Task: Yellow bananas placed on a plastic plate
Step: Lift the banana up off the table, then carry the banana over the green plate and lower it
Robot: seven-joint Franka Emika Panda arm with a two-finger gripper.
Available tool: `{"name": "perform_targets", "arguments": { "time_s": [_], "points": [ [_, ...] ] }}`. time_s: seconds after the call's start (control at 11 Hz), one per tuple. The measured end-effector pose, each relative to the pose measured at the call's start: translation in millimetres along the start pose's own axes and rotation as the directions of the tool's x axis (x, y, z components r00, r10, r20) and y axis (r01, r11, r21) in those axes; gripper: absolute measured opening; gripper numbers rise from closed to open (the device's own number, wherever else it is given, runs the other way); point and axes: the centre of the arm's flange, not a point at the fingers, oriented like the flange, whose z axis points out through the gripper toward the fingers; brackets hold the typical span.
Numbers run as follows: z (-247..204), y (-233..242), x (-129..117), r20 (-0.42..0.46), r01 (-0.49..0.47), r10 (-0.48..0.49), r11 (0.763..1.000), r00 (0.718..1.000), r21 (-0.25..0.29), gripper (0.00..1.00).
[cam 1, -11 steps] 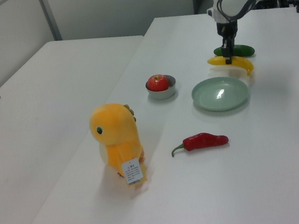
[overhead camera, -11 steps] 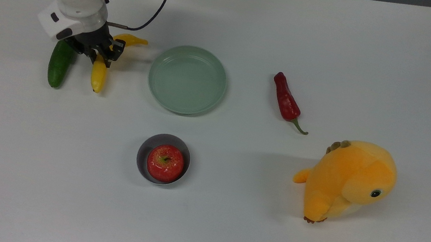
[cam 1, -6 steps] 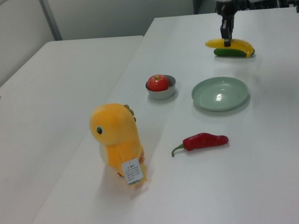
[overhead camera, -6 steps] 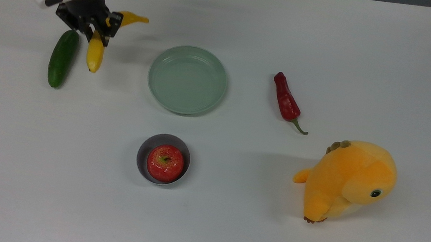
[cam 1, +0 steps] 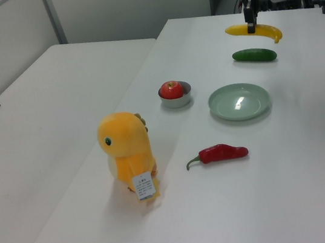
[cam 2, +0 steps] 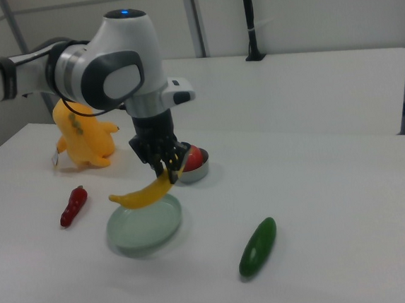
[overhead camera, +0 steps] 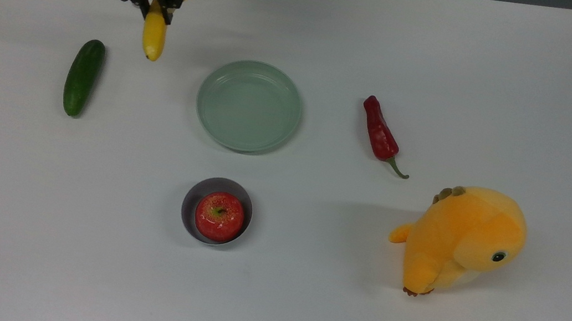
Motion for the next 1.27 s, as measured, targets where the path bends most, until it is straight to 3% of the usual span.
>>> {"name": "perform_targets", "arguments": {
  "time_s": [0.18, 0.45, 0.73, 1.0, 1.27],
  "points": [
    [-2, -37, 6, 0.010, -0.010, 0.010, 1.000, 1.000, 0.006, 0.31],
    [36, -84, 21, 0.058, -0.070, 0.070, 0.998, 0.996, 0.003, 0.31],
    [85, -92, 39, 0.065, -0.157, 0.158, 0.987, 0.985, -0.027, 0.31],
    [142, -100, 46, 0.065, -0.151, 0.154, 0.987, 0.986, -0.048, 0.31],
    [170, -112, 49, 0.078, -0.130, 0.134, 0.990, 0.988, -0.052, 0.31]
  ]
}}
